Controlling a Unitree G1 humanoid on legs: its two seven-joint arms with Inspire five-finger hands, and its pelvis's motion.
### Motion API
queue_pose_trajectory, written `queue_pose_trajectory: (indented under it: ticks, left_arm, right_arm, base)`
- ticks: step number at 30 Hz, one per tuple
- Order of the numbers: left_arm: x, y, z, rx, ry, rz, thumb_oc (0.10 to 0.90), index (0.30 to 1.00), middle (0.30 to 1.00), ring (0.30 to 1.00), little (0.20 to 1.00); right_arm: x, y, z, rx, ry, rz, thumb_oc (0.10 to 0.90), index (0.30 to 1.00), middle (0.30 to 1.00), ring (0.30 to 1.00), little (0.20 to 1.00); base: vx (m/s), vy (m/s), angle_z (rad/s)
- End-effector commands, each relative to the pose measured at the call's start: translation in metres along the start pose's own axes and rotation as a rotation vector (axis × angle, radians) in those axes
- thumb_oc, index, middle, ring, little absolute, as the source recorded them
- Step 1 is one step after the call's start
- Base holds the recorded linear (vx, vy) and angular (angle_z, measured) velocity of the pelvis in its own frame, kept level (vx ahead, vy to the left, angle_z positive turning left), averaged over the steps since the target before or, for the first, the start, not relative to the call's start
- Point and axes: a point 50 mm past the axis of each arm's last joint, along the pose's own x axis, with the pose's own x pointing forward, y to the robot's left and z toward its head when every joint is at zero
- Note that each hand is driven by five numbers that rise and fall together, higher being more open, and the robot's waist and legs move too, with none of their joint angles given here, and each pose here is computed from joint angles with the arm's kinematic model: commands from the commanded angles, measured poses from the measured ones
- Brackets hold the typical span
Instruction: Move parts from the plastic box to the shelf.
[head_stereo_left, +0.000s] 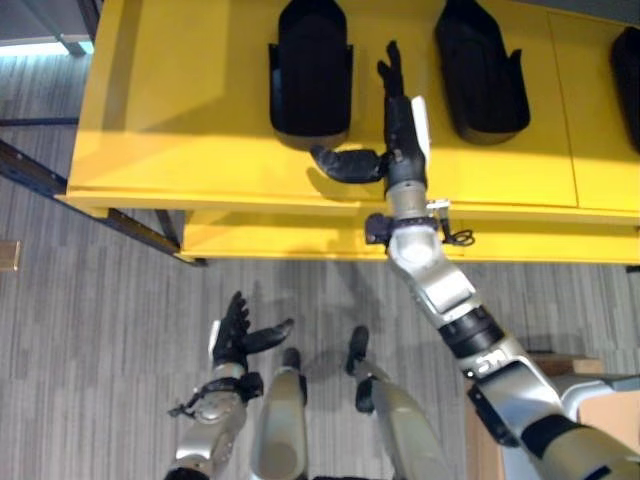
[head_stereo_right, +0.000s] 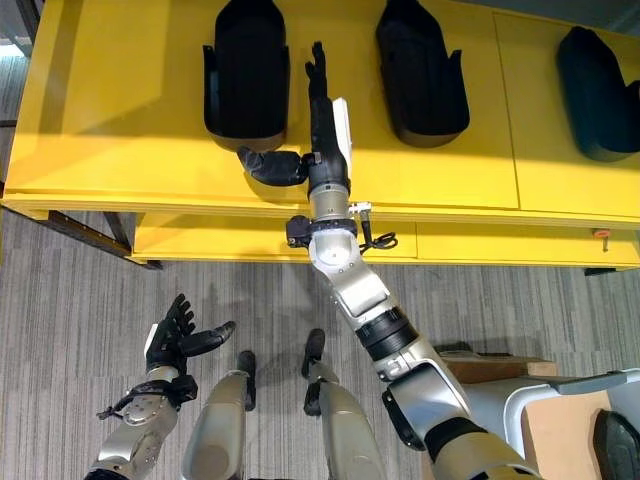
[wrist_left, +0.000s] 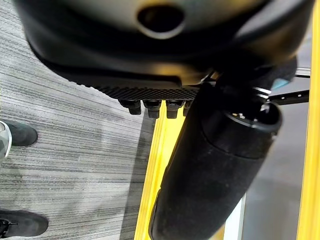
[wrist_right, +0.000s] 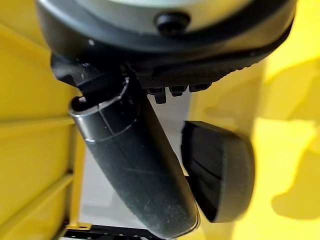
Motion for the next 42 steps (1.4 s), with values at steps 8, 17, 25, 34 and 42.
queue_pose_trajectory:
  ticks: [8, 17, 25, 34, 42]
  left_arm:
    - [-0.015, -0.004, 0.037, 0.039, -0.221, -0.028, 0.9, 1.0, 1.0, 1.0, 1.0]
    - [-0.025, 0.027, 0.051, 0.39, -0.367, 0.106, 0.9, 1.0, 1.0, 1.0, 1.0]
    - [-0.044, 0.059, 0.067, 0.787, -0.525, 0.214, 0.9, 1.0, 1.0, 1.0, 1.0]
    - [-0.06, 0.075, 0.101, 1.19, -0.771, 0.334, 0.9, 1.0, 1.0, 1.0, 1.0]
    - [-0.054, 0.054, 0.118, 1.417, -0.949, 0.291, 0.9, 1.0, 1.0, 1.0, 1.0]
  right_arm:
    - [-0.022, -0.004, 0.042, 0.101, -0.27, 0.061, 0.9, 1.0, 1.0, 1.0, 1.0]
    - [-0.07, -0.031, -0.004, 0.111, -0.115, 0.136, 0.9, 1.0, 1.0, 1.0, 1.0]
    - [-0.106, -0.074, -0.031, 0.073, 0.011, 0.062, 0.9, 1.0, 1.0, 1.0, 1.0]
    - [-0.13, -0.095, -0.039, 0.032, 0.066, 0.033, 0.9, 1.0, 1.0, 1.0, 1.0]
    - [-0.136, -0.098, -0.043, 0.013, 0.087, 0.042, 0.9, 1.0, 1.0, 1.0, 1.0]
  base:
    - [0.0, 0.0, 0.0]
    - [0.01, 0.001, -0.02]
    - [0.0, -0.005, -0.02]
    - [0.01, -0.002, -0.02]
    - [0.01, 0.003, -0.05]
